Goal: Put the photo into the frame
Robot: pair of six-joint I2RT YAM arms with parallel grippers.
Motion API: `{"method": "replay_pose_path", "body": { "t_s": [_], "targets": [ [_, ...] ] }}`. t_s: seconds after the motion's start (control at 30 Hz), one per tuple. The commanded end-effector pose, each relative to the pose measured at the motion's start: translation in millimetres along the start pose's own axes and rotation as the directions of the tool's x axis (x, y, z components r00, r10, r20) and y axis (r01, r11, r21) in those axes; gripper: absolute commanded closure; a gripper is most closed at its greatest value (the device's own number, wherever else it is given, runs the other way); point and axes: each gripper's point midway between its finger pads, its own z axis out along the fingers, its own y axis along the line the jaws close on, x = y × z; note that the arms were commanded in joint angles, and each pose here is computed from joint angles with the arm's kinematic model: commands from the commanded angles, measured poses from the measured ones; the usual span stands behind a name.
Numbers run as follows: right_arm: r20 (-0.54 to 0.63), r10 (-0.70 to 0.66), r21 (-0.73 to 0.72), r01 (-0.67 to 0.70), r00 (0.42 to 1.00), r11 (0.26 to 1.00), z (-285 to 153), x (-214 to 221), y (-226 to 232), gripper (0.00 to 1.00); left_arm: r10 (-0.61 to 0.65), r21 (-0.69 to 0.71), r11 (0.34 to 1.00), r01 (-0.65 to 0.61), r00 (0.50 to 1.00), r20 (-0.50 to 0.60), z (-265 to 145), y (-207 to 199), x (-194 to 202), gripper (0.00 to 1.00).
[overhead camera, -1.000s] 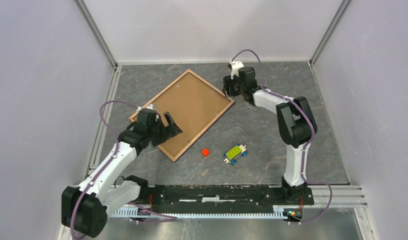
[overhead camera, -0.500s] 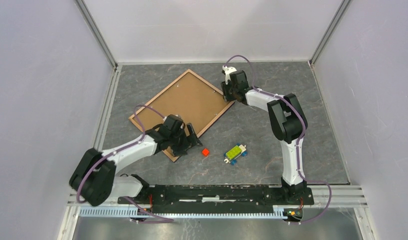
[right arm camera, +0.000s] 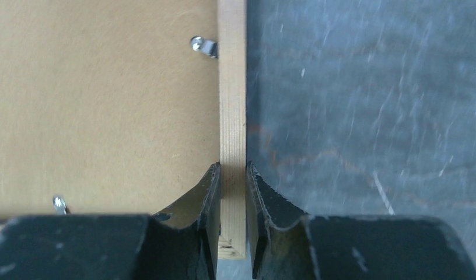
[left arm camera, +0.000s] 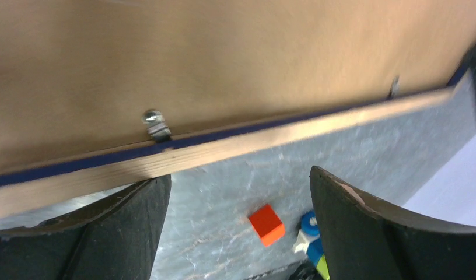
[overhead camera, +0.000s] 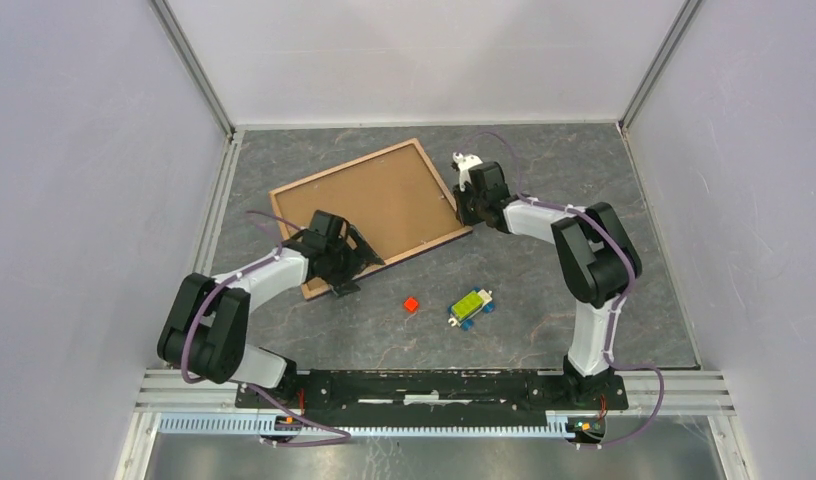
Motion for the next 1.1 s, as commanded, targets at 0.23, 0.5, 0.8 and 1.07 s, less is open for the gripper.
{"method": "replay_pose_path", "body": {
  "t_s": [0.23, 0.5, 0.8, 1.07],
  "targets": [
    [-0.229, -0.101, -0.058, 0.090, 0.968, 0.994, -60, 103, 28, 0.71, -0.088, -0.128, 0.986, 0.106, 0.987, 0.137, 3, 51, -73, 0.07],
    [-0.171, -0.114, -0.209, 0.077, 0.979, 0.975, -81, 114, 91, 0.62, -0.090, -0.104, 0.988, 0.114, 0.973, 0.211, -3, 49, -104, 0.07],
    [-0.038, 0.133, -0.329, -0.138, 0.990, 0.934, -100, 119, 170, 0.60, -0.085, -0.047, 0.995, 0.091, 0.989, 0.118, 5, 47, -80, 0.11],
    [0.211, 0.071, -0.359, 0.010, 0.975, 0.933, -143, 66, 186, 0.48, -0.093, -0.117, 0.986, 0.119, 0.974, 0.209, -8, 67, -81, 0.29]
  ]
}}
